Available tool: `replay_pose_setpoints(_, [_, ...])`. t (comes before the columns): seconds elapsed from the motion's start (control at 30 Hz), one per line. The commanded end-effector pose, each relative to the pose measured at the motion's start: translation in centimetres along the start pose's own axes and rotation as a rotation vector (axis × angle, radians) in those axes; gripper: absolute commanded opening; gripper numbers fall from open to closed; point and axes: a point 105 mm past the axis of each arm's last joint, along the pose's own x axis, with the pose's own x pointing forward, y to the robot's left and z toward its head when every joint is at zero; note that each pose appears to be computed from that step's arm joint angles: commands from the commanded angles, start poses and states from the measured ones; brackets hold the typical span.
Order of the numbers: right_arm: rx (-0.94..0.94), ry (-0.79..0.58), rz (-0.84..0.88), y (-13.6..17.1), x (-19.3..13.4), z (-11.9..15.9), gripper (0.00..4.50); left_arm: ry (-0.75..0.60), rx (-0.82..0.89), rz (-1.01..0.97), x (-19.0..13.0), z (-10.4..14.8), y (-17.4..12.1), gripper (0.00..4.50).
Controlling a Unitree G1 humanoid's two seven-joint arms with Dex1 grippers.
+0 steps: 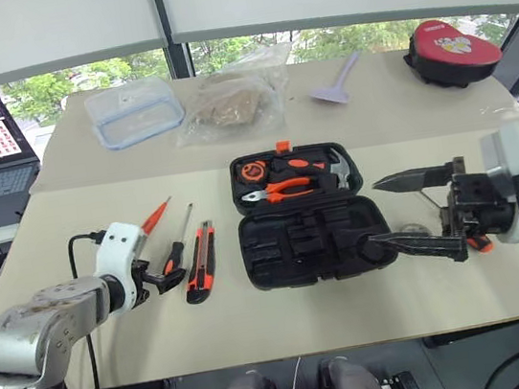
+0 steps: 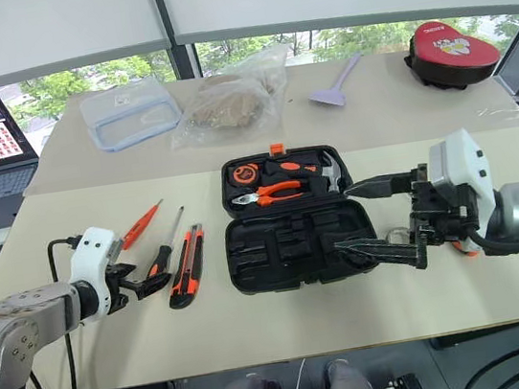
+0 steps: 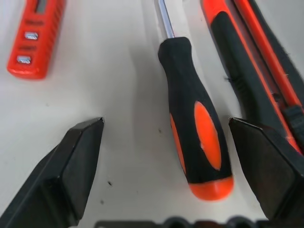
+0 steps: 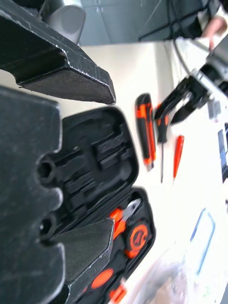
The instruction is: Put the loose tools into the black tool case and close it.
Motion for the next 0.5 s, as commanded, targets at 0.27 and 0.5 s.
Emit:
replay_pose_setpoints(0.27, [-0.024,-0.020,0.004,-0.2,0.7,0.7,4.50,-0.020,0.034,0.071,1.1,0.3,1.3,1.08])
replay_pose_setpoints(0.5, [0.027,0.050,-0.080,-0.9,-1.1,-1.1,4.50,-0.405,0.442,-0.252,-0.5,11.9,-5.1,0.88])
